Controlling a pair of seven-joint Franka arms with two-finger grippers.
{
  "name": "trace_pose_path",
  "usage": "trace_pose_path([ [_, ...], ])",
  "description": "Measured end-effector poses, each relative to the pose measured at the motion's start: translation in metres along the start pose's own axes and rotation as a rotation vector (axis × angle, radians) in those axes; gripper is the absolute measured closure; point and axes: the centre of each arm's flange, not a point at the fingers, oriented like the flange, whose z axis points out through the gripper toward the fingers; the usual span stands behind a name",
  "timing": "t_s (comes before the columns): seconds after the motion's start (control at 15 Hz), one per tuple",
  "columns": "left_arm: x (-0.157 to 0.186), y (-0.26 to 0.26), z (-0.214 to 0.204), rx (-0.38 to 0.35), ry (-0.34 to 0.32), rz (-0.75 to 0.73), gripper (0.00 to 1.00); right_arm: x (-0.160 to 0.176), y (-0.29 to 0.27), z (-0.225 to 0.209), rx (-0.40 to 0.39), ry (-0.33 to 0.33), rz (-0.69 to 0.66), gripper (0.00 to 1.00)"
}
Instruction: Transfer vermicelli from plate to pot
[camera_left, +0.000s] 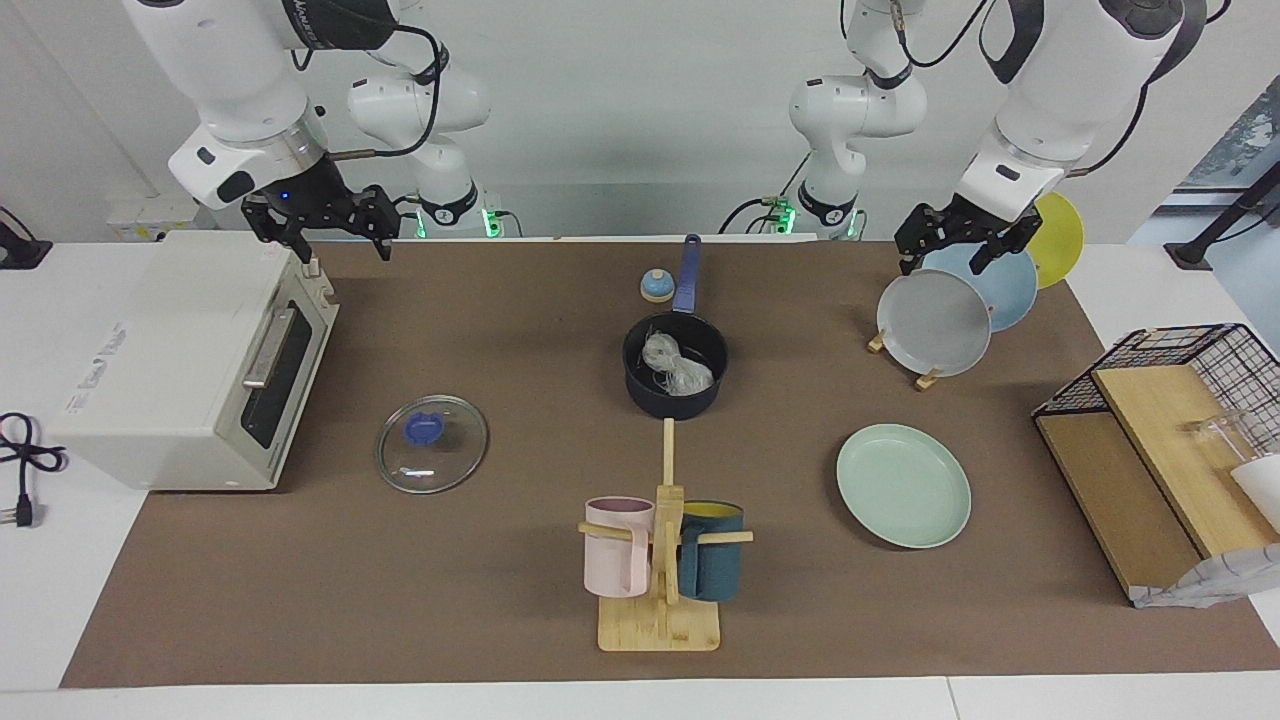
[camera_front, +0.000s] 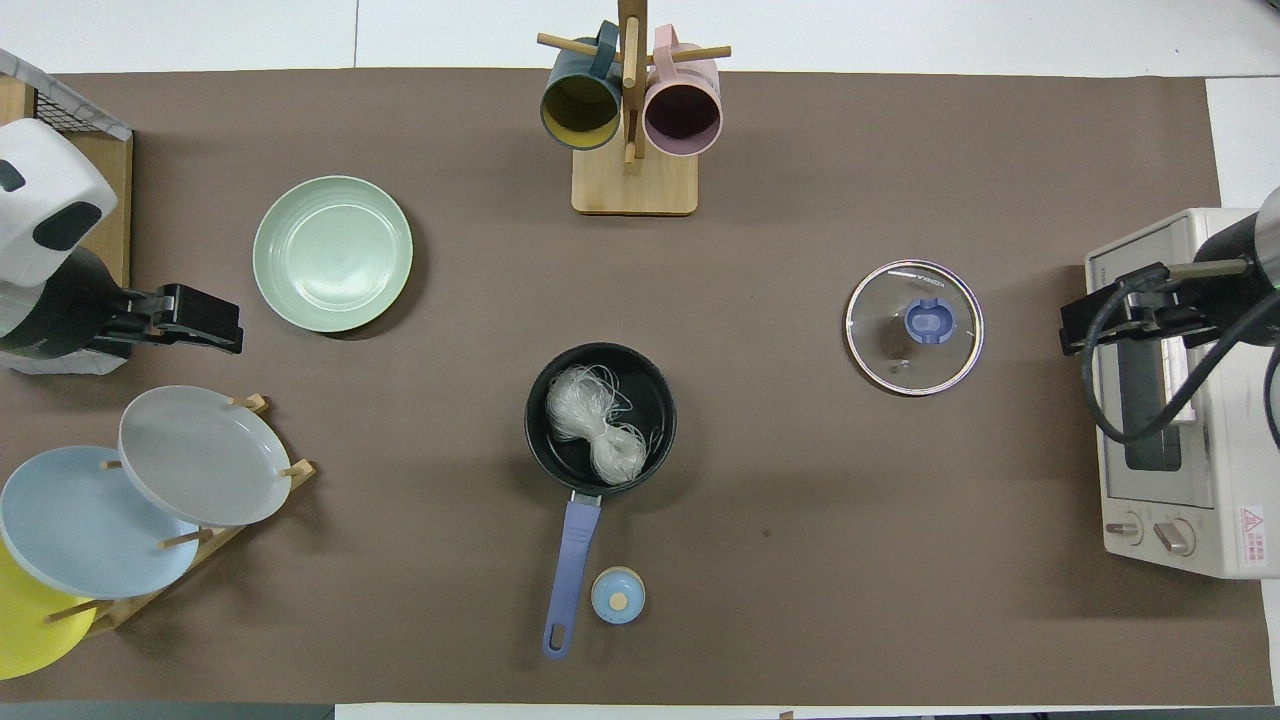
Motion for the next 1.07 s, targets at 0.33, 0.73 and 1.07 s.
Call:
trace_pose_path([
  [0.33, 0.0002, -0.0011, -0.0001, 0.0, 0.001, -0.002, 0.0, 0.0, 0.0, 0.0, 0.0, 0.0, 0.0, 0.0],
  [0.73, 0.0005, -0.0042, -0.0002, -0.001, 0.0, -0.008, 0.0, 0.0, 0.0, 0.0, 0.0, 0.0, 0.0, 0.0],
  [1.07, 0.0005, -0.0043, -0.0002, -0.001, 0.0, -0.008, 0.0, 0.0, 0.0, 0.0, 0.0, 0.0, 0.0, 0.0],
])
